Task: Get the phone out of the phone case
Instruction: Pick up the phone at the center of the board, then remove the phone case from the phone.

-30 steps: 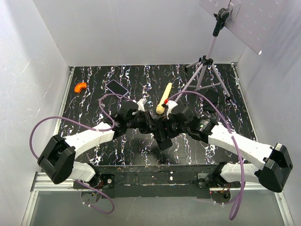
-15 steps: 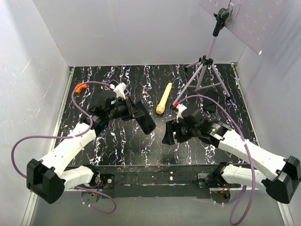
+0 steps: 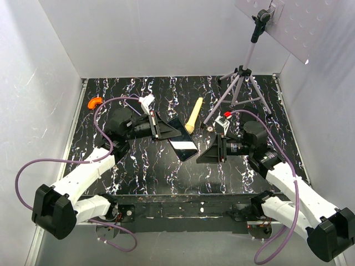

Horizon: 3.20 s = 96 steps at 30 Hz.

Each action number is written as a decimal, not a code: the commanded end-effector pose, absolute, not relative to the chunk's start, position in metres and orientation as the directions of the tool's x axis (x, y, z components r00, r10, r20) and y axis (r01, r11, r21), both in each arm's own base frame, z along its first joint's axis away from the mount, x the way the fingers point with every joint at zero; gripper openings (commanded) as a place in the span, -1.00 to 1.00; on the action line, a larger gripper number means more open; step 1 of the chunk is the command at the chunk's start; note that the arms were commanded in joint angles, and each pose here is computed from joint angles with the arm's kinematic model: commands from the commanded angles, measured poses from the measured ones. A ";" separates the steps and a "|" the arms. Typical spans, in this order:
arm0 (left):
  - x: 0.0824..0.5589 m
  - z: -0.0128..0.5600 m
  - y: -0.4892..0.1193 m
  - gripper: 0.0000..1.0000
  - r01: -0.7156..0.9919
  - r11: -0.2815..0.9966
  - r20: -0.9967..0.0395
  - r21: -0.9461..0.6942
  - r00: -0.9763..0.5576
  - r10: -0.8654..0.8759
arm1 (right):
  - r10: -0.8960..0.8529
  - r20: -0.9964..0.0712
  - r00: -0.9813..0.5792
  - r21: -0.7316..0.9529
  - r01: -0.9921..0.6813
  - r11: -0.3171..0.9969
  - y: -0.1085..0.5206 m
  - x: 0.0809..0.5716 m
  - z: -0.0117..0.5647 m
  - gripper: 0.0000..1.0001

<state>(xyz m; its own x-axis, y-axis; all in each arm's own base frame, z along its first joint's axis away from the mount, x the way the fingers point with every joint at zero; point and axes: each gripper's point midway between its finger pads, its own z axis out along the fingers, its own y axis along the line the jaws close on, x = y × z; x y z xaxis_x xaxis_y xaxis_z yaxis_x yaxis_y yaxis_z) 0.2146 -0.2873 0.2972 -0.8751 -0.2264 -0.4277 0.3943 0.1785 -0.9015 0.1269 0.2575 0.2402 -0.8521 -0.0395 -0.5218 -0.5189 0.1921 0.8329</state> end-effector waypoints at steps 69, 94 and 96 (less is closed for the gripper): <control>0.137 0.386 -0.302 -1.00 0.344 -0.286 -0.370 -0.894 -0.928 0.040 | -0.169 -0.907 -0.386 0.418 -0.874 -0.248 0.311 0.068 0.330 -0.97; 0.189 0.392 -0.290 -1.00 0.151 -0.314 0.002 -0.937 -0.899 -0.437 | 0.200 -0.884 -0.423 0.397 -0.452 0.799 0.253 0.213 0.291 -0.97; 0.197 0.396 -0.280 -1.00 0.190 -0.300 -0.006 -0.935 -0.854 -0.520 | 0.193 -0.790 -0.582 0.550 -0.533 0.642 0.278 0.187 0.297 -0.97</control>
<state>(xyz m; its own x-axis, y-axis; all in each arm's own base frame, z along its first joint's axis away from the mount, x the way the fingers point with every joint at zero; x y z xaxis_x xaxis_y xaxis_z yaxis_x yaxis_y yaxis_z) 0.2185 -0.3001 0.3498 -0.8845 -0.4547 0.1043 0.0216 -0.2634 -0.9644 0.1882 0.2691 0.2783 -0.5108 0.1304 -0.8497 -0.5315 0.7290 0.4314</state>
